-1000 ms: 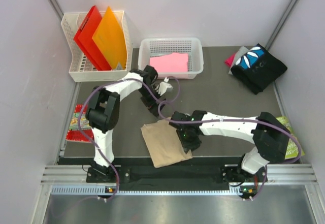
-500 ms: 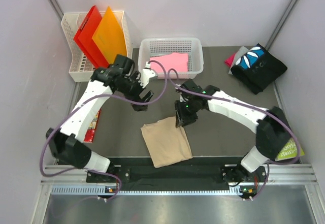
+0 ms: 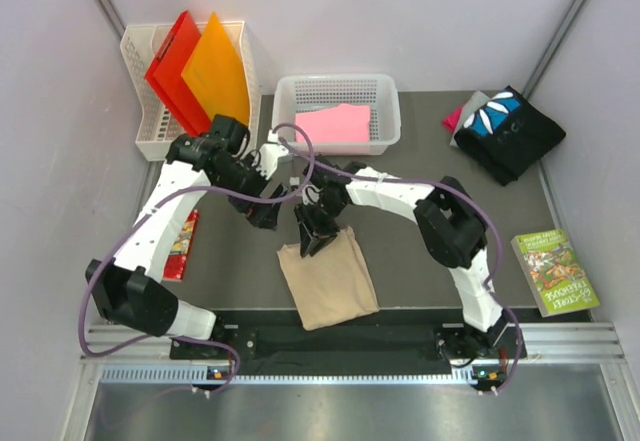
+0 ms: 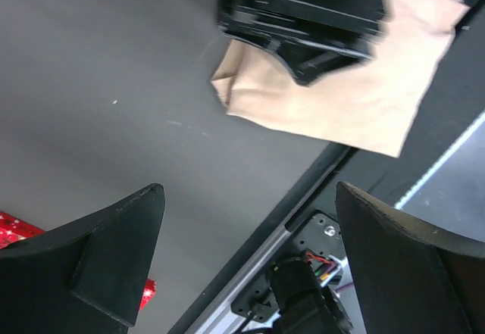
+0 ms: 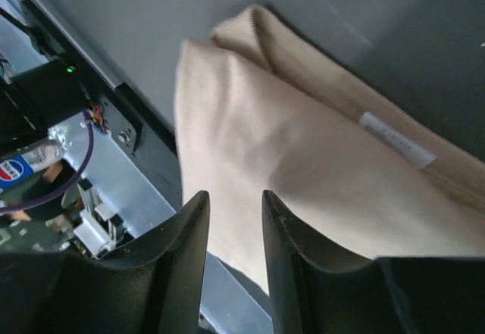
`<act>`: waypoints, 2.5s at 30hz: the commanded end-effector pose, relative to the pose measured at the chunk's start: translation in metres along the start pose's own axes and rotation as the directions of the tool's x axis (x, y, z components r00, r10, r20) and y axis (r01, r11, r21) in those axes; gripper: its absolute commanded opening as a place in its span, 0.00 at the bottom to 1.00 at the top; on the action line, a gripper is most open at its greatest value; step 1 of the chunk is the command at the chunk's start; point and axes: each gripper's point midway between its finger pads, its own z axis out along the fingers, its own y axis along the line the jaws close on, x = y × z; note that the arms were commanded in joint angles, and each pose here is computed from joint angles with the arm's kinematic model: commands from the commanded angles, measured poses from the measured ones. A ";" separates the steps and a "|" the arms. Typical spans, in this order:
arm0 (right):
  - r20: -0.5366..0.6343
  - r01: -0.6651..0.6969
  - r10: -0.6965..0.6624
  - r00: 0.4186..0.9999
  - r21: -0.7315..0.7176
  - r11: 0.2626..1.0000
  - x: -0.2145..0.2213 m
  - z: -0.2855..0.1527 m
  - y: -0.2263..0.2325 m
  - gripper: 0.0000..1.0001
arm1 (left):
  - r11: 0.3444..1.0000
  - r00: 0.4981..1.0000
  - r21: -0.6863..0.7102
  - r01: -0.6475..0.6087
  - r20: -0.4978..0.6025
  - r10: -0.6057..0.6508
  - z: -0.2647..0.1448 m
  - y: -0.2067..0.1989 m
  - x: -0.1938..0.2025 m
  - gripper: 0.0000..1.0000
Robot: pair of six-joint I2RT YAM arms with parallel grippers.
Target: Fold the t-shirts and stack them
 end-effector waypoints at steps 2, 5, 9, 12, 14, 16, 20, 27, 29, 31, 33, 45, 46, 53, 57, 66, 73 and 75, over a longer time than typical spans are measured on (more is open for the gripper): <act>-0.084 -0.064 0.062 0.995 -0.023 0.998 0.004 0.010 -0.034 0.34 | 0.991 0.989 0.108 -0.084 0.128 0.070 -0.039 -0.039 -0.028 0.99; -0.107 -0.135 0.135 0.985 0.013 0.991 0.007 0.012 -0.066 0.32 | 0.976 0.981 0.173 -0.132 0.162 0.104 -0.049 -0.064 -0.044 0.99; -0.092 -0.168 0.177 0.980 0.093 0.981 0.007 0.010 -0.102 0.31 | 0.939 0.975 0.275 -0.207 0.143 0.173 -0.037 -0.100 -0.048 0.99; -0.022 -0.220 0.226 0.974 0.151 0.964 -0.002 -0.002 -0.132 0.29 | 0.922 0.970 0.305 -0.240 0.100 0.219 -0.016 -0.116 -0.041 0.99; 0.035 -0.272 0.270 0.962 0.169 0.947 -0.008 -0.013 -0.149 0.29 | 0.919 0.968 0.304 -0.252 0.086 0.237 -0.006 -0.121 -0.039 0.99; 0.089 -0.311 0.300 0.950 0.177 0.934 -0.014 -0.023 -0.160 0.28 | 0.901 0.964 0.345 -0.263 0.050 0.262 0.005 -0.133 -0.029 0.99; 0.125 -0.313 0.298 0.946 0.133 0.940 -0.025 -0.027 -0.153 0.29 | 0.869 0.942 0.408 -0.281 -0.054 0.330 0.033 -0.154 0.004 0.99; 0.133 -0.296 0.279 0.951 0.134 0.946 -0.042 -0.017 -0.136 0.28 | 0.821 0.898 0.485 -0.301 -0.146 0.416 0.074 -0.178 0.048 0.99; 0.158 -0.321 0.298 0.941 0.150 0.935 -0.042 -0.019 -0.144 0.27 | 0.815 0.893 0.499 -0.294 -0.161 0.420 0.082 -0.182 0.053 0.99; 0.169 -0.337 0.310 0.935 0.162 0.928 -0.039 -0.020 -0.149 0.27 | 0.816 0.900 0.505 -0.283 -0.155 0.408 0.094 -0.184 0.055 0.99; 0.171 -0.339 0.311 0.935 0.164 0.926 -0.038 -0.021 -0.149 0.27 | 0.834 0.900 0.476 -0.279 -0.173 0.400 0.110 -0.177 0.064 0.99; 0.179 -0.354 0.324 0.929 0.181 0.917 -0.024 -0.028 -0.149 0.26 | 0.870 0.886 0.467 -0.158 -0.323 0.334 0.183 -0.159 0.078 0.99; 0.183 -0.355 0.323 0.928 0.183 0.917 -0.024 -0.029 -0.150 0.27 | 0.872 0.878 0.469 -0.142 -0.347 0.330 0.185 -0.157 0.080 0.99; 0.184 -0.373 0.340 0.922 0.194 0.907 -0.017 -0.037 -0.159 0.26 | 0.913 0.859 0.402 -0.068 -0.442 0.259 0.176 -0.103 0.089 0.99; 0.179 -0.393 0.360 0.915 0.211 0.895 -0.008 -0.040 -0.168 0.26 | 0.938 0.865 0.330 -0.105 -0.435 0.250 0.163 -0.065 0.085 0.99; 0.171 -0.441 0.411 0.896 0.226 0.868 0.034 -0.048 -0.174 0.24 | 0.958 0.882 0.162 -0.239 -0.376 0.283 0.129 -0.003 0.061 0.99; 0.274 -0.388 0.342 0.899 0.132 0.912 0.018 -0.081 -0.139 0.30 | 0.957 0.923 0.167 -0.236 -0.269 0.274 0.096 -0.019 0.007 0.99; 0.321 -0.352 0.293 0.901 0.143 0.925 -0.001 -0.102 -0.139 0.40 | 0.955 0.937 0.175 -0.238 -0.216 0.273 0.081 -0.028 -0.013 0.99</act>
